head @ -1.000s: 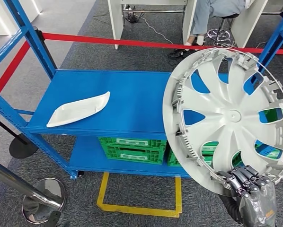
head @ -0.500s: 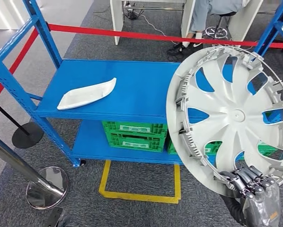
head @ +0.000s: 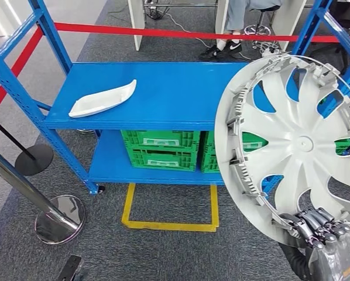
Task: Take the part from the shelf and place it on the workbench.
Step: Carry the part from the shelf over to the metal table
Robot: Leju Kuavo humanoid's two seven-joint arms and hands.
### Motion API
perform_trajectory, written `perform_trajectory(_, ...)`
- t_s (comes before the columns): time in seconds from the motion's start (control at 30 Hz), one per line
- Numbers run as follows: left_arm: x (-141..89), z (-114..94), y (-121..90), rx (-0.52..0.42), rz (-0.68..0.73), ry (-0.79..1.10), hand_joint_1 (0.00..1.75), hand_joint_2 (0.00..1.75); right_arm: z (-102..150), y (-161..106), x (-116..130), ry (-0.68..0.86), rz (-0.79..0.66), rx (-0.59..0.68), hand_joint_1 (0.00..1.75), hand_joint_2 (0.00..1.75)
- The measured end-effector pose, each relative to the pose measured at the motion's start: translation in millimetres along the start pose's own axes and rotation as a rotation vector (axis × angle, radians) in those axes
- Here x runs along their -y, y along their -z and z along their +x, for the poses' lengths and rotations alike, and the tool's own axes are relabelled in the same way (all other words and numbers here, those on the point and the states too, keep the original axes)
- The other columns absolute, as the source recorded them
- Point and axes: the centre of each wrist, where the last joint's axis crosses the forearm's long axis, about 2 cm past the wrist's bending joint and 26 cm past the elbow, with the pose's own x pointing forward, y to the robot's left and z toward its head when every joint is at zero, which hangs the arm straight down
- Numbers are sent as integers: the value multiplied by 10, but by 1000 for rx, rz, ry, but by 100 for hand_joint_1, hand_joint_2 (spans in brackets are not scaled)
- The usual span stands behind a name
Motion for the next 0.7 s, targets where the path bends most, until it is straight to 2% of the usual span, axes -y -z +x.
perform_trajectory(0.7,46,25,2,14,-21,18,0,175,47,27,58,33,-27,-7,175,175)
